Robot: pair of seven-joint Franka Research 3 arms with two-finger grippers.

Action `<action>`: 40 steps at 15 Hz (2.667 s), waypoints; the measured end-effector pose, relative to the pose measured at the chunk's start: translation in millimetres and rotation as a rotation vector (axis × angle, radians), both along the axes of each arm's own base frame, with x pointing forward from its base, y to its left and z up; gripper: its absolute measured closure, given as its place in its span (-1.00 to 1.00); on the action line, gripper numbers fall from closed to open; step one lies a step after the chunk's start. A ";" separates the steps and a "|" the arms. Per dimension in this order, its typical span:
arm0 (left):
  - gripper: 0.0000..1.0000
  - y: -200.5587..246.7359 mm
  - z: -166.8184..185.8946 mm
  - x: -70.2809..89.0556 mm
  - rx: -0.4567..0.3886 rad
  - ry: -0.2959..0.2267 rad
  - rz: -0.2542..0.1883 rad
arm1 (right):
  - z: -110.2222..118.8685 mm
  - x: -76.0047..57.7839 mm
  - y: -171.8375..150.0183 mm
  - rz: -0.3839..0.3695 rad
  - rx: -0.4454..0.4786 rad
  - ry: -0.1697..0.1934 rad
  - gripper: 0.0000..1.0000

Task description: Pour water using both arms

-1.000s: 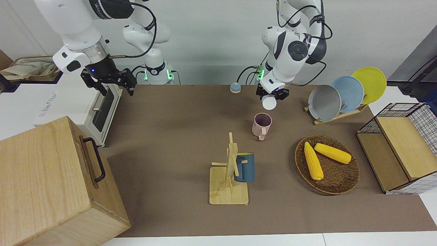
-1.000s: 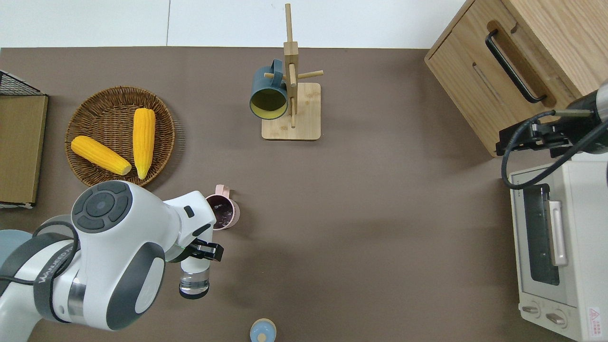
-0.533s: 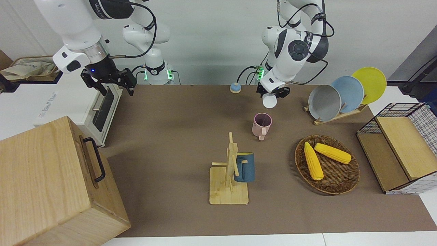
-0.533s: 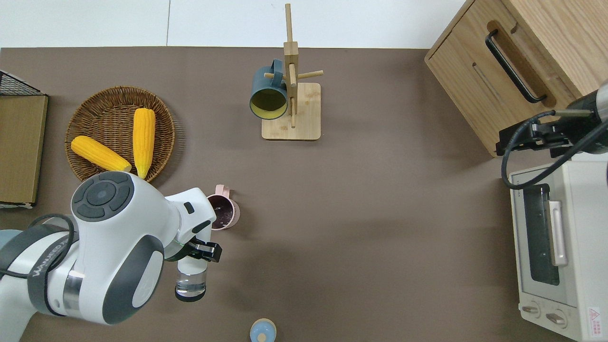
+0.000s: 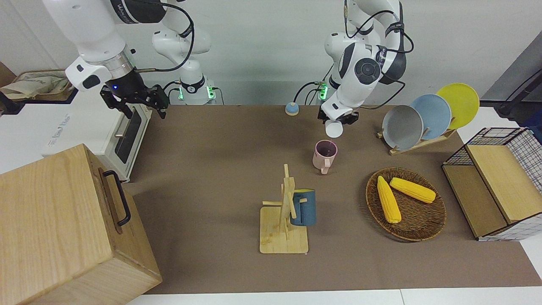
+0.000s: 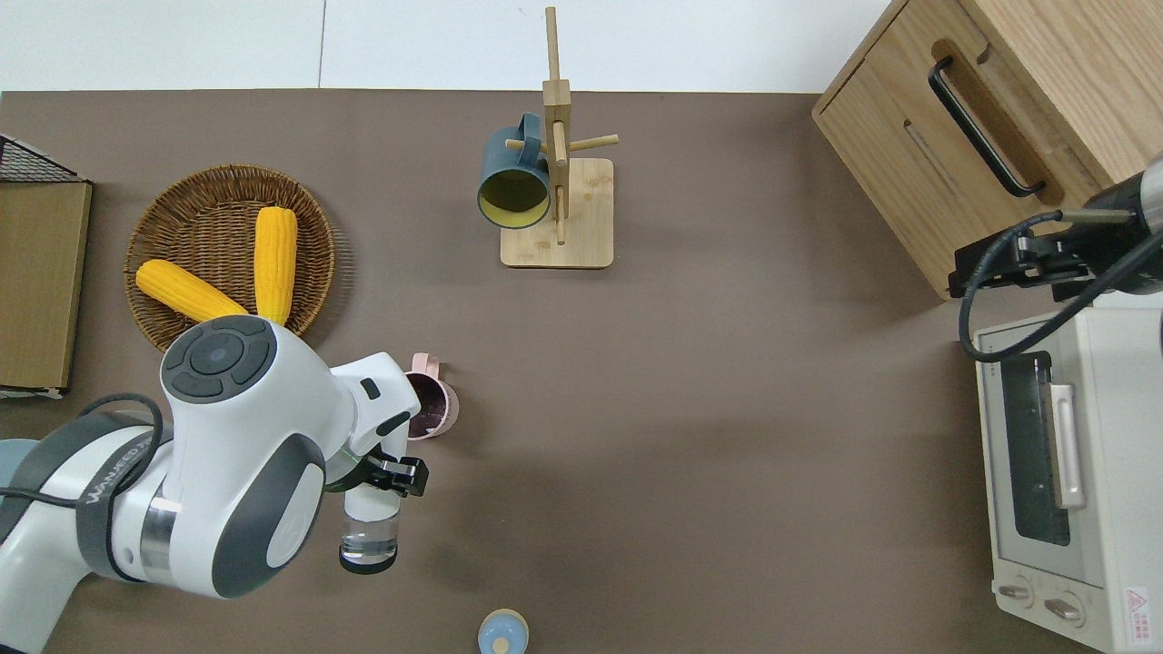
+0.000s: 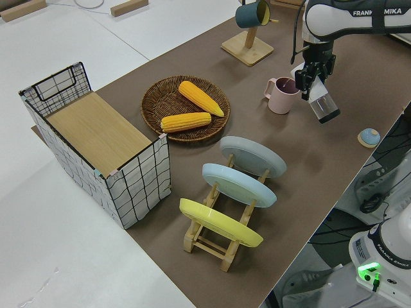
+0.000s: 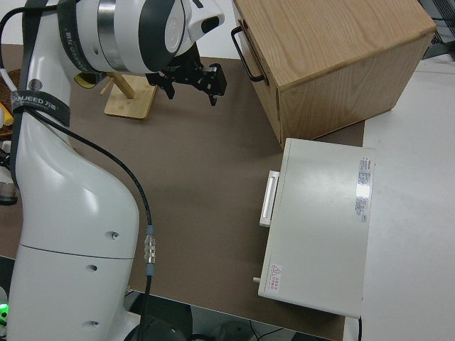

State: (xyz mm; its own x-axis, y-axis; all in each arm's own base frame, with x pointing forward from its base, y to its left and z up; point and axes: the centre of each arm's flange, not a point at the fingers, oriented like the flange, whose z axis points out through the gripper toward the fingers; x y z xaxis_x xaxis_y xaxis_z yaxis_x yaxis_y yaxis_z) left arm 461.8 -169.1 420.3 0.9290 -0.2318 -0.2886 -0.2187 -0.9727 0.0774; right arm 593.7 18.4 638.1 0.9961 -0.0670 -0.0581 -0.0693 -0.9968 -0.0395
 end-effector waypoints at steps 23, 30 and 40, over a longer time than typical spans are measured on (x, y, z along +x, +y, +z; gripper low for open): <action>-0.27 0.3 15.6 -4.2 -0.001 -0.044 0.010 | 0.1 -0.1 0.0 0.000 0.000 0.000 -0.99; -0.27 9.4 15.8 -31.1 -0.029 -0.274 0.024 | 0.1 -0.1 0.0 0.000 0.000 0.000 -0.99; -0.27 34.2 4.5 -48.3 -0.080 -0.515 0.100 | 0.2 -0.1 0.0 0.000 0.000 0.000 -0.99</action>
State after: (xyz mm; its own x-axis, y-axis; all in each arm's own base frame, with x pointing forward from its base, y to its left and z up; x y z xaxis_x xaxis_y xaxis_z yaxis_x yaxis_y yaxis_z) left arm 413.4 -134.9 424.9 0.9645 -0.1373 0.2257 -0.1543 -0.9862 0.0595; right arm 593.6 18.4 638.2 0.9961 -0.0670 -0.0578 -0.0693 -0.9968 -0.0396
